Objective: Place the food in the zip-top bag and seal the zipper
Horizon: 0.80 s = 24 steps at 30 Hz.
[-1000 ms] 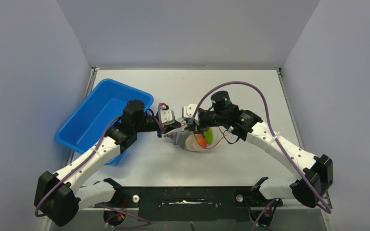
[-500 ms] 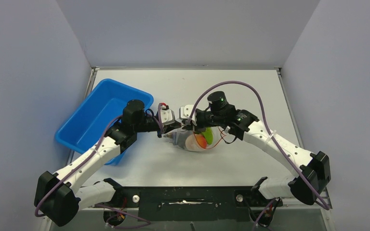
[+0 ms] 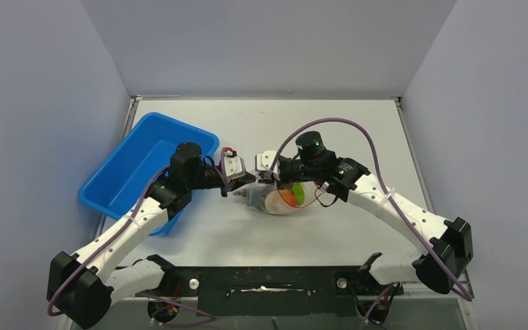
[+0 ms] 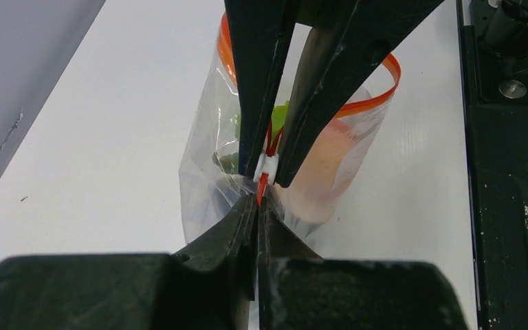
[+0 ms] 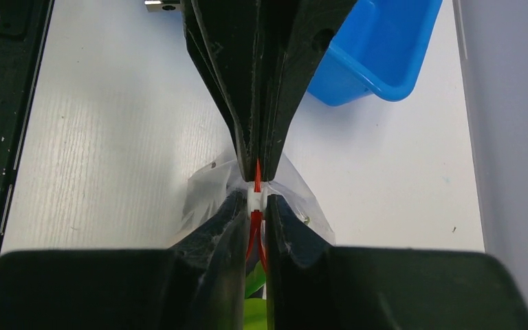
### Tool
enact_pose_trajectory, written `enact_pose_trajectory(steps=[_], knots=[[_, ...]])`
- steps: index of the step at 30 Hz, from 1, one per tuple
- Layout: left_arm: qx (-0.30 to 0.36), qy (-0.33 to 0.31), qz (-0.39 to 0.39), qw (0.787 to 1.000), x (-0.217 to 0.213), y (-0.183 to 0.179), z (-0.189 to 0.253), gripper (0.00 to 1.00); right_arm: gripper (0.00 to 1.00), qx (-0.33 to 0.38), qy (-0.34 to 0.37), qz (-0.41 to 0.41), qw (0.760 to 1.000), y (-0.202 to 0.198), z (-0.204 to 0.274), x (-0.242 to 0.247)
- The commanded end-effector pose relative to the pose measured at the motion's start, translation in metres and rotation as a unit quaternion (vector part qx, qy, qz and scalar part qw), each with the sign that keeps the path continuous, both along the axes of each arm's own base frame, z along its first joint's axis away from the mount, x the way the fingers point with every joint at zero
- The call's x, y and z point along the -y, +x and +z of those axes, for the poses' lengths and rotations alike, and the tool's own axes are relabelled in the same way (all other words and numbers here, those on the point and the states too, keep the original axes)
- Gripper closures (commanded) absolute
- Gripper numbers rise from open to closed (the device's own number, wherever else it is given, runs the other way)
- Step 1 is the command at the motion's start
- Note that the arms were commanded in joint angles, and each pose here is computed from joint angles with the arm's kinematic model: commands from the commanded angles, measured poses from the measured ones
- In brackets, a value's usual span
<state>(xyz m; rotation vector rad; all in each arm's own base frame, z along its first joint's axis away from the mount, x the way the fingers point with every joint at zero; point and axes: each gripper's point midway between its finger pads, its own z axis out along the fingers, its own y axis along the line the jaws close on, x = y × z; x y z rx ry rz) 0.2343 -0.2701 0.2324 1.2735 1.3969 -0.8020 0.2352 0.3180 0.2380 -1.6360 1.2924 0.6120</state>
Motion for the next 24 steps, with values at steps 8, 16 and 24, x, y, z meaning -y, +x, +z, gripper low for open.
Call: enact_pose_trajectory(steps=[8,16,24], knots=[[0.031,-0.010,0.018,0.999,-0.028,0.006,0.028,1.00,1.00,0.033,-0.005,-0.033,0.999,0.011,0.019,0.032],[0.034,-0.036,0.019,0.999,-0.019,0.016,0.041,0.68,1.00,0.030,0.012,-0.008,0.999,0.010,0.030,0.022],[0.024,-0.046,-0.037,0.998,0.000,0.007,0.044,0.62,1.00,0.028,0.021,-0.002,0.999,0.008,0.033,0.015]])
